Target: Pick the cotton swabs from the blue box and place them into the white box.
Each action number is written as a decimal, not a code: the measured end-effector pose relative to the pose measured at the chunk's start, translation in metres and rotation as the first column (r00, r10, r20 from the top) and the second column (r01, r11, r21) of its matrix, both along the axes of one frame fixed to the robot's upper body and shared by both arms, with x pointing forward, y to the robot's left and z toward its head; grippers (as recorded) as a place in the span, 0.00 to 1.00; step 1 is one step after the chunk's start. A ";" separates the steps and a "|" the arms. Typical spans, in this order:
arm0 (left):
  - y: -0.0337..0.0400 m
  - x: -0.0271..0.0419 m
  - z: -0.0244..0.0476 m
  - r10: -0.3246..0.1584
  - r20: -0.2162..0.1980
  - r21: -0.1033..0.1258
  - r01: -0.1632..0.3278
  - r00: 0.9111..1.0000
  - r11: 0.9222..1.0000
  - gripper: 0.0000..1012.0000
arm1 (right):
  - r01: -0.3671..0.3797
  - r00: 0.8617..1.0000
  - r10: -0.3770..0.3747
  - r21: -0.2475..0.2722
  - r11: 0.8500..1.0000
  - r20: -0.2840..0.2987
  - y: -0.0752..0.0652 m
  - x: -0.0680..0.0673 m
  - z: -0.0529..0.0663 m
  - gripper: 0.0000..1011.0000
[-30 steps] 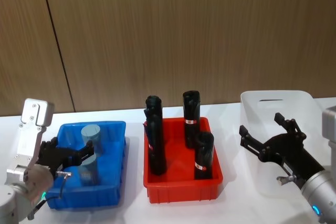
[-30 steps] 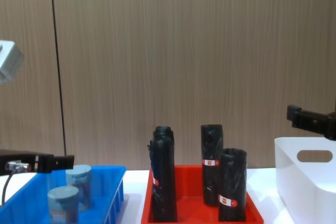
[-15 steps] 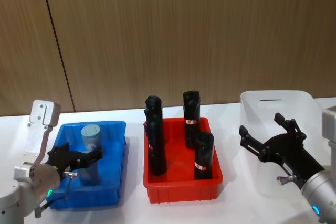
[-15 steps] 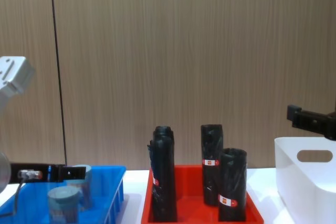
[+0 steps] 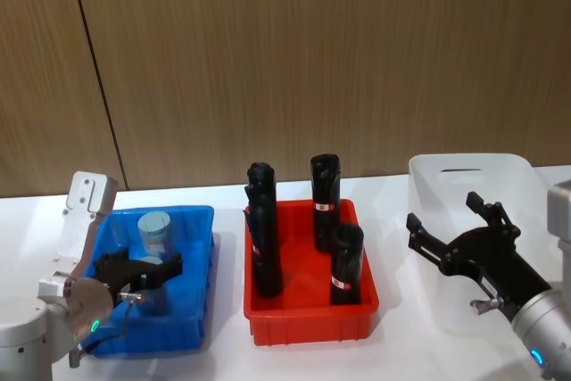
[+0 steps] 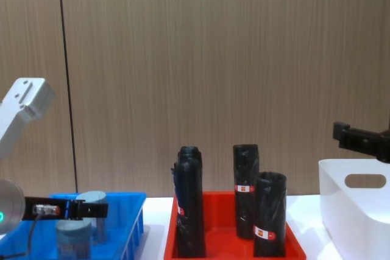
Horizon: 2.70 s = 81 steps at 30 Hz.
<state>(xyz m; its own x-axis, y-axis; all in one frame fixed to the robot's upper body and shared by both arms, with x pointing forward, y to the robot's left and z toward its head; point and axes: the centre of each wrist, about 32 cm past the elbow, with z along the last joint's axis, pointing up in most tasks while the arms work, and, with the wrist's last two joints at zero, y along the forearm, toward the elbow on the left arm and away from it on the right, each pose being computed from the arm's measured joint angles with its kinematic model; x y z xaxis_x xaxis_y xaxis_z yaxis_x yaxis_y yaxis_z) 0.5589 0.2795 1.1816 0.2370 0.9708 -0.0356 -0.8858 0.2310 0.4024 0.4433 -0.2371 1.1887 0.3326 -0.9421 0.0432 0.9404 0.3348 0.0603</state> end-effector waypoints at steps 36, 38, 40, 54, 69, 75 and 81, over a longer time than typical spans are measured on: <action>0.0015 0.0129 -0.0135 0.017 -0.057 0.069 -0.013 0.998 0.998 0.99 | 0.000 1.000 0.000 0.000 1.000 0.000 0.000 0.000 0.000 0.99; 0.0019 0.0135 -0.0150 0.015 -0.059 0.068 -0.011 0.998 0.998 0.99 | 0.000 1.000 0.000 0.000 1.000 0.000 0.000 0.000 0.000 0.99; 0.0023 0.0142 -0.0164 0.014 -0.060 0.068 -0.010 0.998 0.998 0.99 | 0.000 1.000 0.000 0.000 1.000 0.000 0.000 0.000 0.000 0.99; 0.0028 0.0166 -0.0220 0.001 -0.060 0.061 0.003 0.998 0.998 0.83 | 0.000 1.000 0.000 0.000 1.000 0.000 0.000 0.000 0.000 0.99; 0.0023 0.0122 -0.0208 -0.005 -0.030 0.074 0.007 1.000 0.997 0.66 | 0.000 1.000 0.000 0.000 1.000 0.000 0.000 0.000 0.000 0.99; 0.0027 0.0073 -0.0160 -0.018 0.005 0.092 0.018 1.000 0.996 0.66 | 0.000 1.000 0.000 0.000 1.000 0.000 0.000 0.000 0.000 0.99; 0.0043 -0.0002 -0.0044 -0.071 0.069 0.116 0.063 0.995 0.991 0.66 | 0.000 1.000 0.000 0.000 1.000 0.000 0.000 0.000 0.000 0.99</action>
<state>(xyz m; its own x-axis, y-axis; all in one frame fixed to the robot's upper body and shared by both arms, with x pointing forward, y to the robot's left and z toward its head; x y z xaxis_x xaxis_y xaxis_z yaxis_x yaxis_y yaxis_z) 0.5587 0.2838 1.1772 0.2993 0.9495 0.0938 -0.8979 0.2470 0.3644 0.4433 -0.2371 1.1887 0.3326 -0.9421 0.0432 0.9404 0.3348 0.0603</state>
